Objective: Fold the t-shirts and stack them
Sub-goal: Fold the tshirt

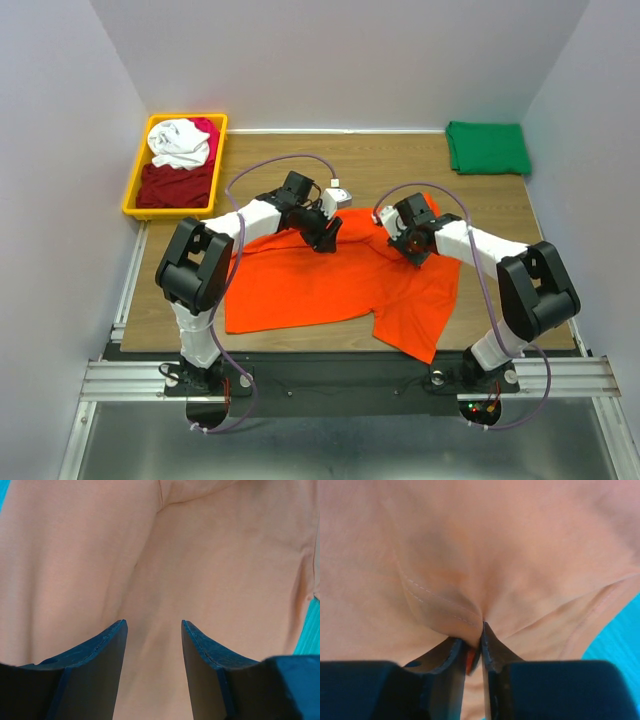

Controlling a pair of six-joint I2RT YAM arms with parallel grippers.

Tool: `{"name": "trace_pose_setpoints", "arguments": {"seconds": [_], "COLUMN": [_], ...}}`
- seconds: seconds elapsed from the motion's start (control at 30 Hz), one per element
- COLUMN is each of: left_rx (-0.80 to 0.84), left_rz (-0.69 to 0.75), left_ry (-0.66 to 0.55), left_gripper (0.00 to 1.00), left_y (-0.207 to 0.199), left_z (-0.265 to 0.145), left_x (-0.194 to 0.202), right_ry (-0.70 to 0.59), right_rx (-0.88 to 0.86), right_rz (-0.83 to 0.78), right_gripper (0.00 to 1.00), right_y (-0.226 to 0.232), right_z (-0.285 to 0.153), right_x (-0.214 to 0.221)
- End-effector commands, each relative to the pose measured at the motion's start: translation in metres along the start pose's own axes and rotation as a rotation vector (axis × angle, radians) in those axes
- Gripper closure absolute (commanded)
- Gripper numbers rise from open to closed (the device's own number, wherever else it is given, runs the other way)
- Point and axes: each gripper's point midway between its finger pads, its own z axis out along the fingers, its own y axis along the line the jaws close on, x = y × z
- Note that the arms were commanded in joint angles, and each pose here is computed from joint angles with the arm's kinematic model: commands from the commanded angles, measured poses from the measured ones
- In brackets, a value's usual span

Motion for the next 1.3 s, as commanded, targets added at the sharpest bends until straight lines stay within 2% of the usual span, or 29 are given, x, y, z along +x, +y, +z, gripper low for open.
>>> {"name": "trace_pose_setpoints", "arguments": {"seconds": [0.0,0.17,0.27,0.53,0.7,0.87,0.97,1.17,1.27], "left_rx": [0.007,0.021,0.032,0.021,-0.051,-0.126,-0.14,-0.097,-0.05], "left_rz": [0.064,0.075,0.07,0.096,0.109,0.19,0.235,0.292,0.351], "left_ry": [-0.068,-0.079,-0.087,-0.136,-0.18,-0.198,-0.209,-0.21,-0.265], "left_gripper": [0.41,0.43,0.45,0.49,0.41,0.38,0.41,0.45,0.45], "left_y": [-0.008,-0.01,-0.01,-0.01,-0.002,0.0,0.0,-0.002,-0.01], "left_z": [-0.019,-0.02,-0.018,-0.024,-0.024,-0.012,-0.001,0.026,0.039], "left_x": [-0.024,-0.029,-0.033,-0.05,-0.06,-0.085,-0.097,-0.109,-0.122], "right_ry": [-0.139,-0.171,-0.154,-0.143,-0.165,-0.16,-0.142,-0.146,-0.145], "right_rx": [0.072,0.096,0.096,0.116,0.107,0.058,0.038,-0.017,-0.029], "right_rz": [0.038,0.027,0.024,0.118,0.199,0.214,0.222,0.245,0.255], "right_gripper": [0.8,0.85,0.99,0.99,0.99,0.99,0.99,0.99,0.99], "right_y": [-0.023,-0.038,-0.047,-0.1,-0.126,-0.12,-0.114,-0.103,-0.101], "right_z": [-0.021,-0.027,-0.016,0.014,0.028,0.044,0.052,0.053,0.053], "right_x": [-0.048,-0.071,-0.078,-0.095,-0.106,-0.109,-0.106,-0.106,-0.107]}}
